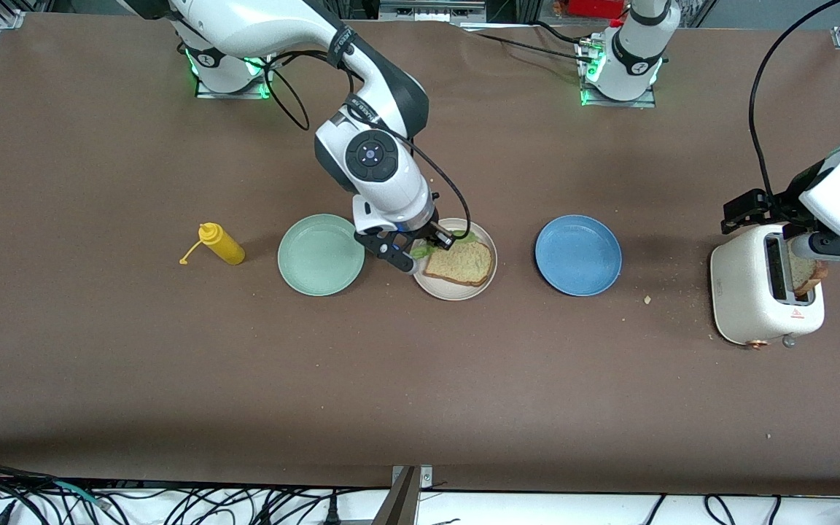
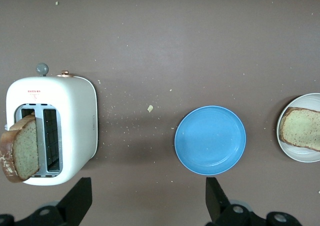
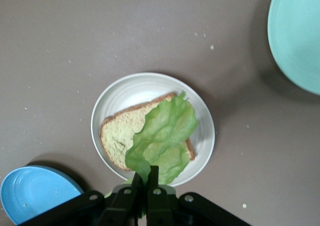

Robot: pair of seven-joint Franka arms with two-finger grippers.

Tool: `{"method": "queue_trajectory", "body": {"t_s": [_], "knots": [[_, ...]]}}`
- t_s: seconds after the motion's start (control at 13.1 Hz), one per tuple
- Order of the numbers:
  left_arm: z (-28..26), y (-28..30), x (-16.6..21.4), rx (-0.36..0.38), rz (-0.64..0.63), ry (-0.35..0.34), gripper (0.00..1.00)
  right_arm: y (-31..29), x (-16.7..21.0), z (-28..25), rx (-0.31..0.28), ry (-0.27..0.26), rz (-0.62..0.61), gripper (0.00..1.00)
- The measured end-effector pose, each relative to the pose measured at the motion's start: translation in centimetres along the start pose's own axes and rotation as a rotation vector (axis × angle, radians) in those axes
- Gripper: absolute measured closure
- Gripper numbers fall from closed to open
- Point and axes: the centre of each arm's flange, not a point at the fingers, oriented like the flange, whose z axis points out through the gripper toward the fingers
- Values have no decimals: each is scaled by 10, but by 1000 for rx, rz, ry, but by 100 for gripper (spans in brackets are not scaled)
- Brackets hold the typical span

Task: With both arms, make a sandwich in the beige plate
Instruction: 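Carry the lettuce leaf over the toast on the beige plate, then lower the lettuce onto the toast and open the right gripper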

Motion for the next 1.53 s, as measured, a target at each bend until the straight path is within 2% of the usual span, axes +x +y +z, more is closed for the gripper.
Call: {"method": "queue_trajectory", "body": {"t_s": [0.38,0.61,1.0,1.07,1.53], "knots": [[0,0,0,0,0,0,0,-4,6,30,53,-1,16,96],[0,0,0,0,0,0,0,5,8,70,12,-18,29,96],[0,0,0,0,0,0,0,6,2,76,1,-23,72,95],[0,0,0,0,0,0,0,6,2,76,1,-23,73,89],[0,0,0,0,0,0,0,4,3,68,14,-8,40,26]]}}
